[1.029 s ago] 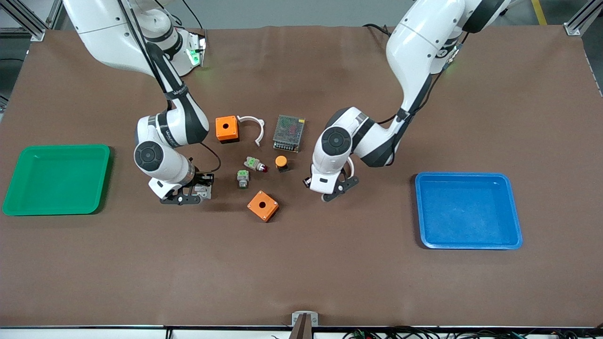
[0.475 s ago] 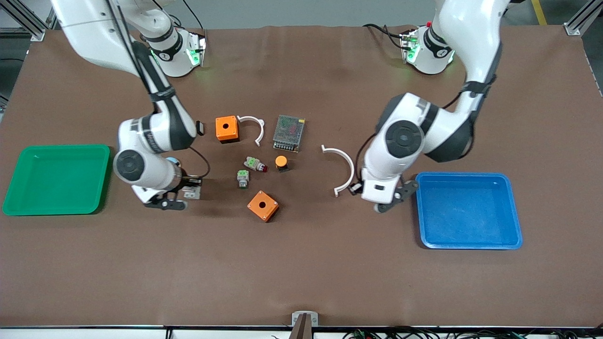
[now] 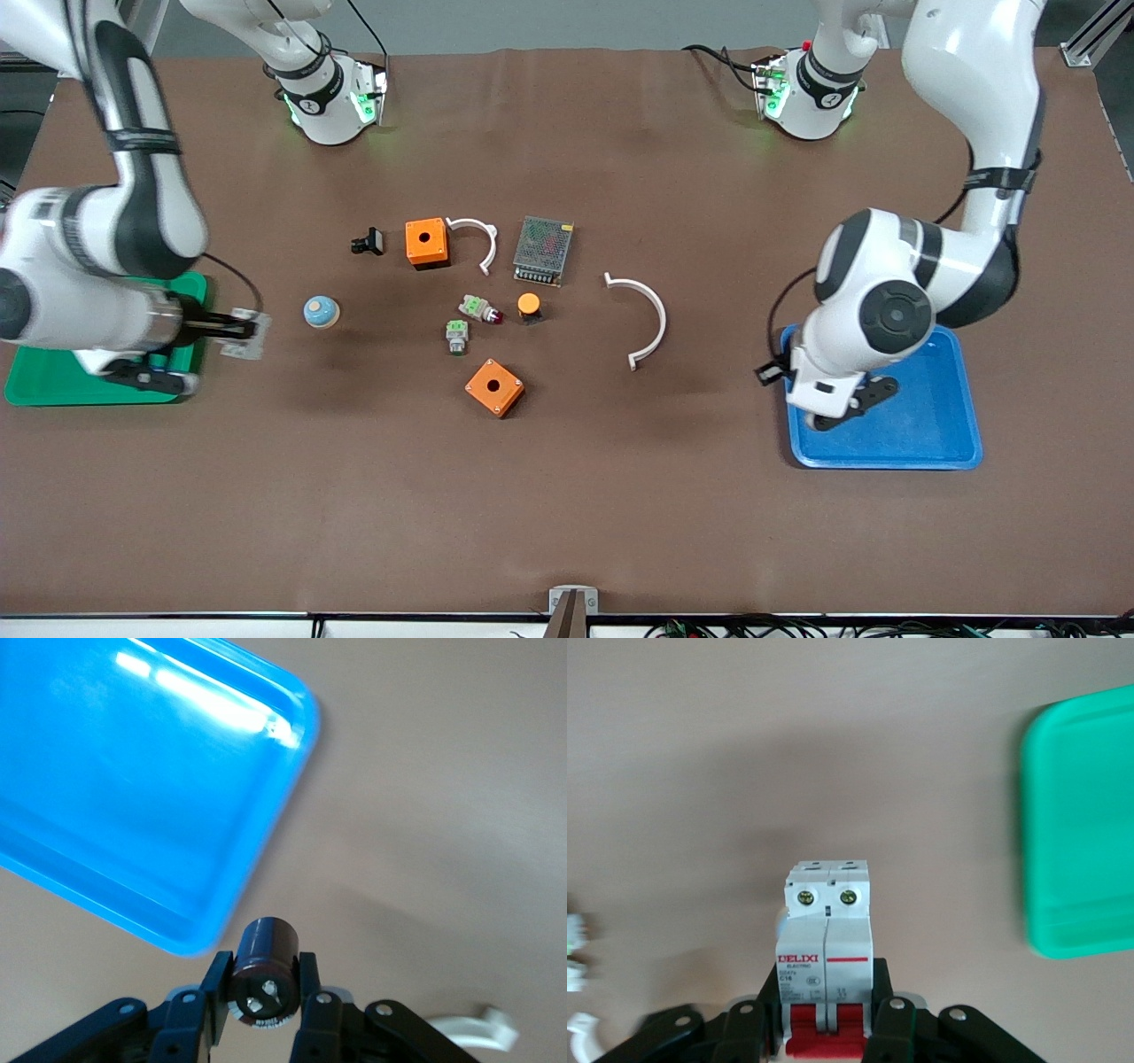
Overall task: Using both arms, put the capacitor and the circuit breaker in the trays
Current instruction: 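Carry the breaker to the green tray while the left gripper carries the capacitor, then open both grippers to release the breaker and capacitor into the trays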
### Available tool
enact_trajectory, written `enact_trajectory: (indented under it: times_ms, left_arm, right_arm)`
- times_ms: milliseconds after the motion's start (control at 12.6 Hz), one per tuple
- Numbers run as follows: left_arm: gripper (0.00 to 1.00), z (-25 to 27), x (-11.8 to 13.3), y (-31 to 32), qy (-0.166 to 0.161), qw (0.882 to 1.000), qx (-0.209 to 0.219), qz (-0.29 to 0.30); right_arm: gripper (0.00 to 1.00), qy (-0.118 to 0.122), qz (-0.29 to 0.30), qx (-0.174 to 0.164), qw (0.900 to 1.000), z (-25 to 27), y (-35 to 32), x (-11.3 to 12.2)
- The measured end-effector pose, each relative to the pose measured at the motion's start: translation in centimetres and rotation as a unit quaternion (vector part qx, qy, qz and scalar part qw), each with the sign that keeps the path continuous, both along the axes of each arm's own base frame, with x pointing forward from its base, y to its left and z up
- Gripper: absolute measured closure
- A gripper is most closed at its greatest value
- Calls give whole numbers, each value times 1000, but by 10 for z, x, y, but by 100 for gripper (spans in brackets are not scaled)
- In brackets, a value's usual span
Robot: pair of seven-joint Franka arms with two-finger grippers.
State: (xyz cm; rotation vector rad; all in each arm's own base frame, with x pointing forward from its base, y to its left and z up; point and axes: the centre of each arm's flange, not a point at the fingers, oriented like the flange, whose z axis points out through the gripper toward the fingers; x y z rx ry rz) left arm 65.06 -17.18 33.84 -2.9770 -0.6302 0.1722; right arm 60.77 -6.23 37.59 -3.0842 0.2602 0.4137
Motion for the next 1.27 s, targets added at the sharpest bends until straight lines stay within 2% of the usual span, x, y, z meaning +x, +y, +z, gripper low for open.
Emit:
enact_trajectory:
  times_ms: [158,396,633,950,1266]
  left_arm:
    - [66,-19,8,48,3,1000,8,-21]
    - [66,-55,16,116,-9,998,-10,-58]
    - [66,-85,15,170,-14,996,-22,-89]
    - [66,-115,13,220,-20,991,-35,-131]
    - [66,-126,11,236,-18,989,-40,-144]
  right_arm:
    - [60,-1,14,-4,1000,2,-80,-11]
    - [60,-12,10,4,1000,3,-167,-32]
    - [60,-29,27,-16,999,-12,-232,-48]
    - [60,-38,48,-12,998,-58,-287,-64]
    - [60,-51,78,-11,996,-113,-308,-66]
